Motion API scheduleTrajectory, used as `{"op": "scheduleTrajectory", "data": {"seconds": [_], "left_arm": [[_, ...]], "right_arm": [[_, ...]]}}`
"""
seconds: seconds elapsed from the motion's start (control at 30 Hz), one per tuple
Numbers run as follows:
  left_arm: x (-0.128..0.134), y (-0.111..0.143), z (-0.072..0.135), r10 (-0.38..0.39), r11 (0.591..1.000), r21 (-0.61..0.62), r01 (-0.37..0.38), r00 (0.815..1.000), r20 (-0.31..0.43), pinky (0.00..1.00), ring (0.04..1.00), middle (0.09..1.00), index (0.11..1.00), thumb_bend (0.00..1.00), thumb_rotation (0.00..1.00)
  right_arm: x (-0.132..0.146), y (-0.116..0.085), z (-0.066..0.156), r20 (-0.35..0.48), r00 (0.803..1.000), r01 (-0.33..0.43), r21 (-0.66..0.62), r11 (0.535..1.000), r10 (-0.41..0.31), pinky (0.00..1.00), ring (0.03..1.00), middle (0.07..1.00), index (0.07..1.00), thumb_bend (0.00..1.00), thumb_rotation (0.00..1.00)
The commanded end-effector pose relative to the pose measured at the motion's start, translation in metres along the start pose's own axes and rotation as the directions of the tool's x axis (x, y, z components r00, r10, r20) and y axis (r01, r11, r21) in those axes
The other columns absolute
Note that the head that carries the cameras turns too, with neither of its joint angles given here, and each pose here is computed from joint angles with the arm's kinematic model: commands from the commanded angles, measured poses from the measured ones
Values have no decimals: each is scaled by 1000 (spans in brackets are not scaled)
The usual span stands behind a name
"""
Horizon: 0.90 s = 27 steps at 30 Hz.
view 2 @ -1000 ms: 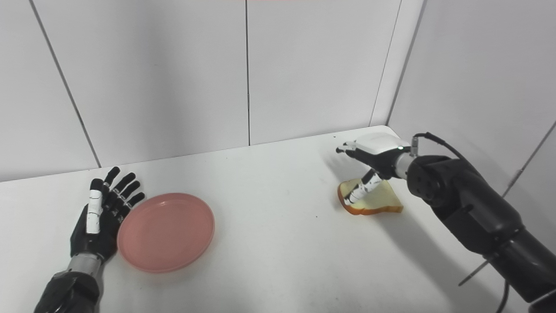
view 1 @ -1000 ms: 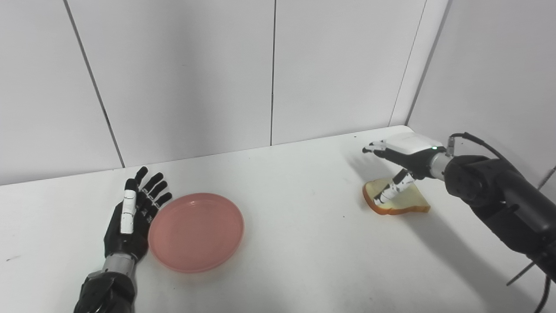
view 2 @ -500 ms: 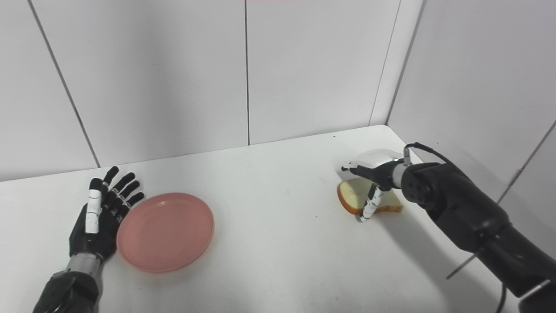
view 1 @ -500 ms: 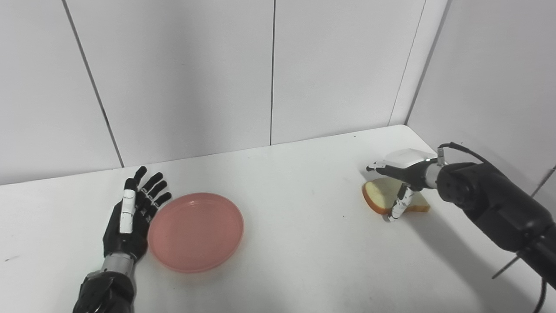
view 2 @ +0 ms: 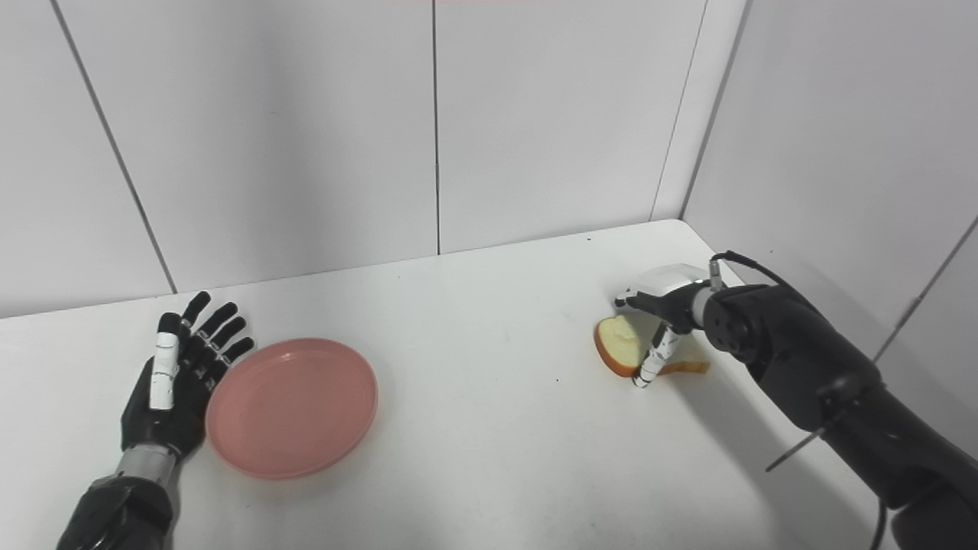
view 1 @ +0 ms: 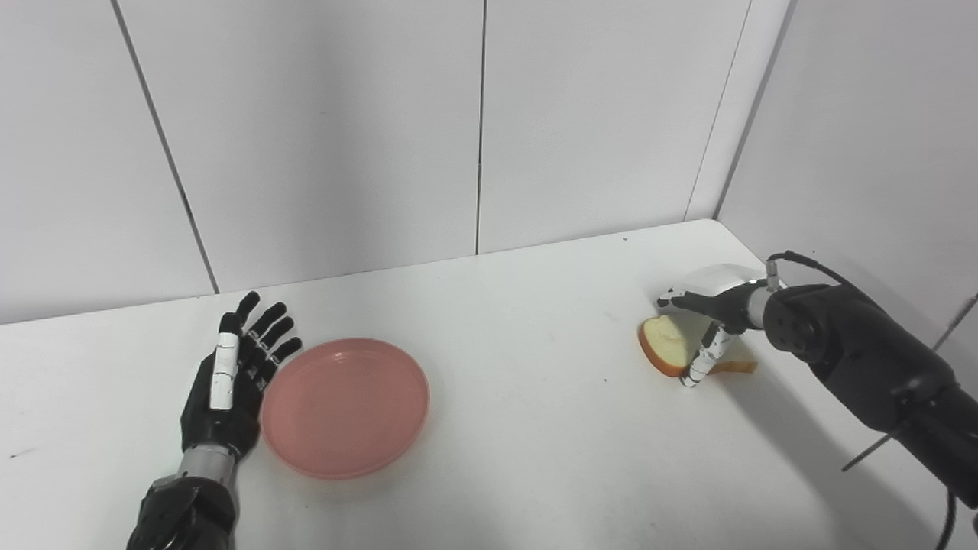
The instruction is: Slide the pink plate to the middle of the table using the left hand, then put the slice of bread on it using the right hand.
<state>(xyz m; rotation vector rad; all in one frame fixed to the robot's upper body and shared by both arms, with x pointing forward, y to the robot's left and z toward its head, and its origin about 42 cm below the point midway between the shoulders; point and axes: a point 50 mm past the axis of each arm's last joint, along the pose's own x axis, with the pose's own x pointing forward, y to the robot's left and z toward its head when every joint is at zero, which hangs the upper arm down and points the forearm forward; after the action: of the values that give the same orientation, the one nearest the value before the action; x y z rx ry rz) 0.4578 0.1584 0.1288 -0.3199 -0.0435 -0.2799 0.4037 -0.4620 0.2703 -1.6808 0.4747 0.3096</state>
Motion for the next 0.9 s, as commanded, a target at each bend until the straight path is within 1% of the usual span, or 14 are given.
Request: {"op": "scheduleTrajectory", "data": {"seconds": [0.0,0.1,0.17,0.2,0.23,0.27,0.3,0.33,0.37,0.4,0.47,0.5,0.67,0.87], "left_arm": [[0,0,1,1,1000,11,-1,1000,-14,786,859,846,912,863,776],[0,0,1,2,1000,12,-2,1000,-17,783,859,842,912,866,776],[0,0,2,2,1000,10,-2,1000,-17,783,857,841,912,871,774],[0,0,2,1,1000,8,-1,1000,-18,783,857,843,913,873,771],[0,0,2,1,1000,6,-1,1000,-18,782,857,843,912,874,769],[1,-1,2,1,1000,5,-1,1000,-18,782,857,843,912,874,768],[1,-1,1,1,1000,4,-1,1000,-18,774,851,837,907,869,767],[1,-2,1,1,1000,2,-1,1000,-18,772,850,836,906,868,767],[1,-2,1,2,1000,0,-2,1000,-18,771,849,837,904,873,760],[1,-2,1,2,1000,2,-2,1000,-19,770,849,837,905,876,761],[1,-2,1,1,1000,5,-1,1000,-19,773,850,837,908,876,763],[1,-2,2,0,1000,5,0,1000,-18,776,851,837,909,875,763],[1,-1,3,5,1000,11,-5,1000,-18,792,855,839,915,870,770],[1,-1,3,6,1000,19,-6,1000,-21,781,843,828,911,874,773]], "right_arm": [[-4,-14,-8,-7,998,59,-56,997,-59,1000,972,954,897,1000,348],[-4,-13,-9,-26,995,97,-81,992,-99,987,932,912,863,999,261],[-3,-13,-10,-29,993,109,-77,991,-111,885,863,852,819,963,182],[-3,-13,-11,-28,993,111,-58,992,-113,732,781,801,779,944,123],[-2,-13,-11,-27,993,112,-44,993,-113,663,745,782,763,937,98],[-2,-12,-12,-21,993,112,-29,993,-112,646,736,777,759,936,91],[-2,-11,-12,-16,994,111,-20,994,-112,554,637,701,718,899,89],[-3,-10,-11,-8,994,105,-18,994,-105,531,612,681,708,890,88],[-3,-10,-10,-3,995,100,-18,995,-100,463,525,552,675,672,28],[-3,-8,-8,-2,996,94,-17,995,-94,411,470,512,606,596,13],[-3,-4,-6,-5,996,85,-13,996,-85,355,419,469,553,548,8],[-2,-2,-6,-3,997,83,-17,996,-83,335,402,451,545,535,7],[1,7,-8,12,997,81,-33,996,-81,405,472,480,501,525,9],[1,9,-8,33,994,105,-51,993,-104,310,377,434,520,523,13]]}}
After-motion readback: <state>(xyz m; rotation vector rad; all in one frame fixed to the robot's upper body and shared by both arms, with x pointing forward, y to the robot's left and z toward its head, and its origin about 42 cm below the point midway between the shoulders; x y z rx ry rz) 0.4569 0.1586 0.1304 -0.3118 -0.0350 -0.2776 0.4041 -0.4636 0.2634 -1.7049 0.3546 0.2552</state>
